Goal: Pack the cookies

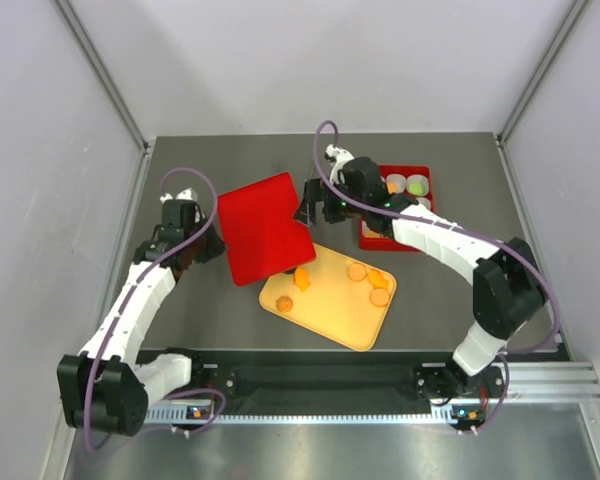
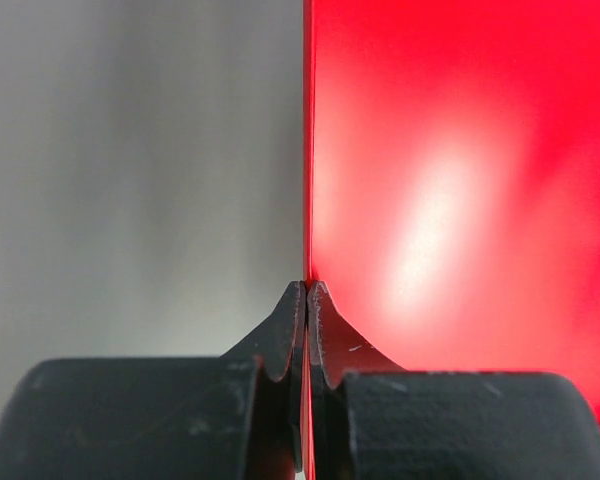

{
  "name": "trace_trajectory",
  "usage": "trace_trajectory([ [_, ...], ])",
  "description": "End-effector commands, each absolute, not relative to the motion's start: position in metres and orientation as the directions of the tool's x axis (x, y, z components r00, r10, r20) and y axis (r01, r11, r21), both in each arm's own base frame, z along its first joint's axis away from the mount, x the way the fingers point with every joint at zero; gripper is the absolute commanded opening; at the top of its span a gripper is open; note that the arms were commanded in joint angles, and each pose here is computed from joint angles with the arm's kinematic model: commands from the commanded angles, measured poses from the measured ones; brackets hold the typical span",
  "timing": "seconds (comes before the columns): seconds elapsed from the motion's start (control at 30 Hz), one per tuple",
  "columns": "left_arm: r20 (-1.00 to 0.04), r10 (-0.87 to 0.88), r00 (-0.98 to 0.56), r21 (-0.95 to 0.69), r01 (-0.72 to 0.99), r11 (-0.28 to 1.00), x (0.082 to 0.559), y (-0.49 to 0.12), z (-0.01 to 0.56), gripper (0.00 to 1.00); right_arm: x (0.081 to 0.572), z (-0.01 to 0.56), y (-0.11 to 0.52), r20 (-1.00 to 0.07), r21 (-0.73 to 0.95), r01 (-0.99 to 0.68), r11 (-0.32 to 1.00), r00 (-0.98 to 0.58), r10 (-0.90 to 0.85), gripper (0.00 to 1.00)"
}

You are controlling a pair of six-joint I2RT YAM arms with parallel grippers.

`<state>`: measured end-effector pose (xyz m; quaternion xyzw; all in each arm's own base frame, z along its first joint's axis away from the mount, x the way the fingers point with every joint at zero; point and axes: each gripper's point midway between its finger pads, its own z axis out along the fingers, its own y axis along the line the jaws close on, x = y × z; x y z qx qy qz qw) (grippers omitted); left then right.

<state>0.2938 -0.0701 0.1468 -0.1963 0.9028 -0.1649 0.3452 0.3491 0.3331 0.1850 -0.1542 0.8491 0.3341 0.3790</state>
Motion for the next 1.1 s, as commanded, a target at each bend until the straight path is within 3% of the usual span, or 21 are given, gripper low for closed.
trace_trajectory([
  [0.0,-0.637,-0.441,-0.632,-0.508,-0.086,0.857,0.308,-0.097,0.194,0.0,0.359,0.223,0.363,-0.777,0.504,-0.576,0.644,-0.628,0.046,1.0],
  [0.33,-0.687,-0.38,-0.62,-0.505,0.03,0.863,0.306,-0.131,0.21,0.0,0.375,0.222,0.358,-0.711,0.6,-0.529,0.6,-0.697,0.097,0.96],
  [0.43,-0.709,-0.364,-0.604,-0.497,0.061,0.866,0.312,-0.138,0.213,0.0,0.372,0.223,0.353,-0.701,0.612,-0.517,0.598,-0.704,0.109,0.8],
  [0.5,-0.729,-0.353,-0.587,-0.491,0.088,0.867,0.315,-0.143,0.218,0.0,0.372,0.227,0.348,-0.692,0.626,-0.502,0.597,-0.711,0.127,0.66],
  [0.53,-0.741,-0.341,-0.579,-0.48,0.1,0.872,0.318,-0.145,0.22,0.0,0.372,0.226,0.345,-0.688,0.63,-0.495,0.599,-0.714,0.133,0.55],
  [0.6,-0.77,-0.328,-0.548,-0.467,0.132,0.874,0.322,-0.151,0.229,0.09,0.373,0.23,0.339,-0.675,0.646,-0.478,0.595,-0.721,0.154,0.37],
  [0.63,-0.783,-0.318,-0.535,-0.456,0.146,0.878,0.324,-0.152,0.232,0.13,0.374,0.232,0.337,-0.668,0.656,-0.469,0.591,-0.726,0.165,0.2],
  [0.73,-0.818,-0.289,-0.497,-0.422,0.176,0.89,0.334,-0.155,0.244,0.3,0.372,0.24,0.334,-0.634,0.692,-0.443,0.571,-0.75,0.186,0.0],
  [0.77,-0.825,-0.279,-0.491,-0.41,0.181,0.894,0.337,-0.155,0.246,0.37,0.372,0.244,0.332,-0.627,0.7,-0.436,0.566,-0.754,0.194,0.0],
  [0.8,-0.839,-0.272,-0.472,-0.401,0.196,0.895,0.34,-0.157,0.256,0.52,0.372,0.246,0.33,-0.624,0.702,-0.431,0.567,-0.756,0.198,0.0],
  [0.9,-0.891,-0.236,-0.388,-0.336,0.215,0.917,0.345,-0.155,0.281,0.73,0.383,0.258,0.312,-0.606,0.72,-0.39,0.574,-0.756,0.246,0.0],
  [1.07,-0.958,-0.122,-0.26,-0.216,0.372,0.903,0.316,-0.196,0.309,0.8,0.398,0.284,0.286,-0.532,0.788,-0.308,0.533,-0.776,0.339,0.0],
])
